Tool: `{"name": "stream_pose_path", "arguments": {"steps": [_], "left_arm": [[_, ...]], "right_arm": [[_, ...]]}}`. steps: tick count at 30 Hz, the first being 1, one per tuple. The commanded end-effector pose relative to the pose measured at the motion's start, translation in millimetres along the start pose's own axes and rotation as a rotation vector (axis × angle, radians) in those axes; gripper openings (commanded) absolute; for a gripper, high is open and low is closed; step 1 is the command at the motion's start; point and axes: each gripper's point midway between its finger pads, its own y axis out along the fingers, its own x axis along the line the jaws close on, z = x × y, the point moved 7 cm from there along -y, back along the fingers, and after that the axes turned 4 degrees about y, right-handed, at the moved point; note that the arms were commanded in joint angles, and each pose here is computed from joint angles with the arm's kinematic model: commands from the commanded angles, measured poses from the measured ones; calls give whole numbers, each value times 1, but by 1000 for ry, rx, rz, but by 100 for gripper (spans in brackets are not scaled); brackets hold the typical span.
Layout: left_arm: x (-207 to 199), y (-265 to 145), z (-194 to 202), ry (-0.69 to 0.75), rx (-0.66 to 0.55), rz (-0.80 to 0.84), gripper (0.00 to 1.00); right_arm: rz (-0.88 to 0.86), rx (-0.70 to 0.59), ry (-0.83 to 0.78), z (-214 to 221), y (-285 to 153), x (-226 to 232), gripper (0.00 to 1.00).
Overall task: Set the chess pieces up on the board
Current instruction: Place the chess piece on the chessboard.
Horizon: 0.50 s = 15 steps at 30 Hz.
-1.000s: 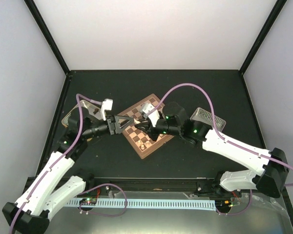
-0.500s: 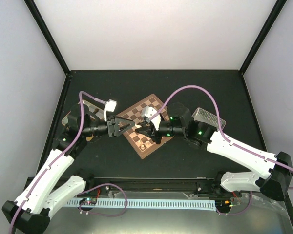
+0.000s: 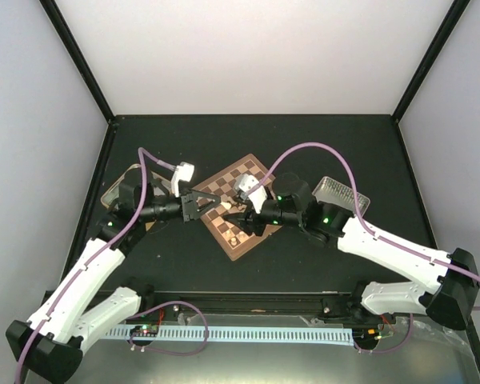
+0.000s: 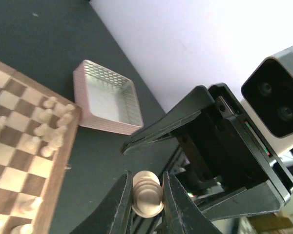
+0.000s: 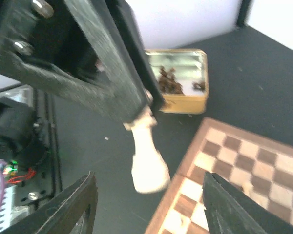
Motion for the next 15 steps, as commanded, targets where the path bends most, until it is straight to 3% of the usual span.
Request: {"name": "stream_pose_path", "arguments": {"steps": [1, 7, 15], "left_arm": [[10, 0, -13, 61, -47, -169, 2], [33, 35, -5, 87, 21, -360, 2], [52, 116, 24, 171, 250, -547, 2]], "right_arm": [[286, -18, 100, 15, -10, -28, 62], [760, 10, 374, 55, -43, -85, 62], [1047, -105, 651, 90, -96, -111, 61]]}}
